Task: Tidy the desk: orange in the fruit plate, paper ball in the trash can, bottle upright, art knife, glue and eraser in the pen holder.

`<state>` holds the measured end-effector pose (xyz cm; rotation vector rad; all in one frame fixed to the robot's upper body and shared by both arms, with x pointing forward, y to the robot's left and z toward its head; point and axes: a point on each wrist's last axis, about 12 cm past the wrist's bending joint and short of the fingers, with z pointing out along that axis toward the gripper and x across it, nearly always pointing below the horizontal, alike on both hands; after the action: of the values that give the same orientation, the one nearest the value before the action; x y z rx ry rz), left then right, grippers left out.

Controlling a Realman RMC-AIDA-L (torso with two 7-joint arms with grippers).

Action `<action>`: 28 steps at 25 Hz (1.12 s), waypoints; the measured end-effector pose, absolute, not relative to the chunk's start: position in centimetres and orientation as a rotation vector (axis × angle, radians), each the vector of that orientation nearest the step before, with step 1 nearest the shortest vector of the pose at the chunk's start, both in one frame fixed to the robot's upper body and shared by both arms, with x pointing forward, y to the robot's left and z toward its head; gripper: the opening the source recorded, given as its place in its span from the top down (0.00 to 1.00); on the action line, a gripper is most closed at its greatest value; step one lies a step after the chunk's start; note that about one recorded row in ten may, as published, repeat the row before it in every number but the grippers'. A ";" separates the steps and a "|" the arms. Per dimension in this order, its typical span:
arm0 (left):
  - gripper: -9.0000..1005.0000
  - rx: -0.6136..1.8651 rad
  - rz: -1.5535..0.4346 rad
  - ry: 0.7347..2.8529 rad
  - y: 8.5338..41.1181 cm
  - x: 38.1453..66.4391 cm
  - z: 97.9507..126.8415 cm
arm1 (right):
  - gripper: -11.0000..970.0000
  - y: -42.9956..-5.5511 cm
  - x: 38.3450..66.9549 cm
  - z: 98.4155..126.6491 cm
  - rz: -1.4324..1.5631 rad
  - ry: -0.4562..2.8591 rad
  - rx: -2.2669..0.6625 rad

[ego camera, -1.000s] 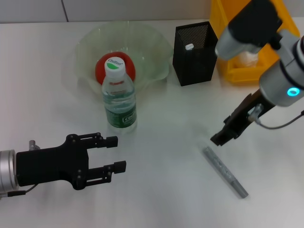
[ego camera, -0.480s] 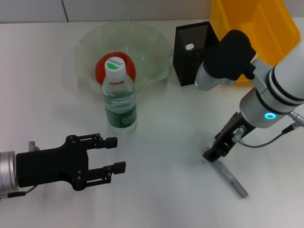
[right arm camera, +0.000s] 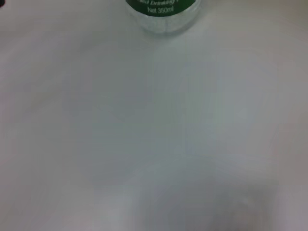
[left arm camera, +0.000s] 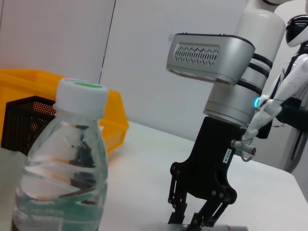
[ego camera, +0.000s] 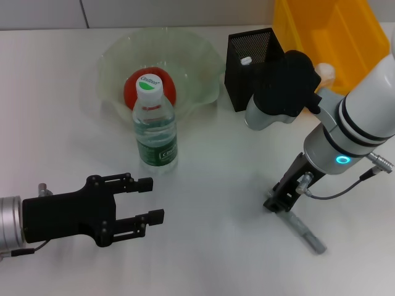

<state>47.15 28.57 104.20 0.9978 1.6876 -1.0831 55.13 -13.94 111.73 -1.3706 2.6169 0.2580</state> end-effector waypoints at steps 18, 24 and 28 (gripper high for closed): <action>0.35 0.992 -1.077 1.697 28.5 47.2 104.0 | 0.84 -17.4 57.0 118.1 0.458 2.368 -1.114; 0.35 0.987 -1.080 1.696 28.5 47.1 104.1 | 0.85 -21.7 58.9 120.8 0.697 1.964 -0.856; 0.35 0.988 -1.083 1.695 28.4 47.2 104.1 | 0.85 -22.9 60.7 118.9 0.802 1.746 -0.674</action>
<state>47.18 28.45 104.11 0.9881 1.6947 -1.0827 60.69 -22.92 118.92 -0.6745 1.7460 0.8021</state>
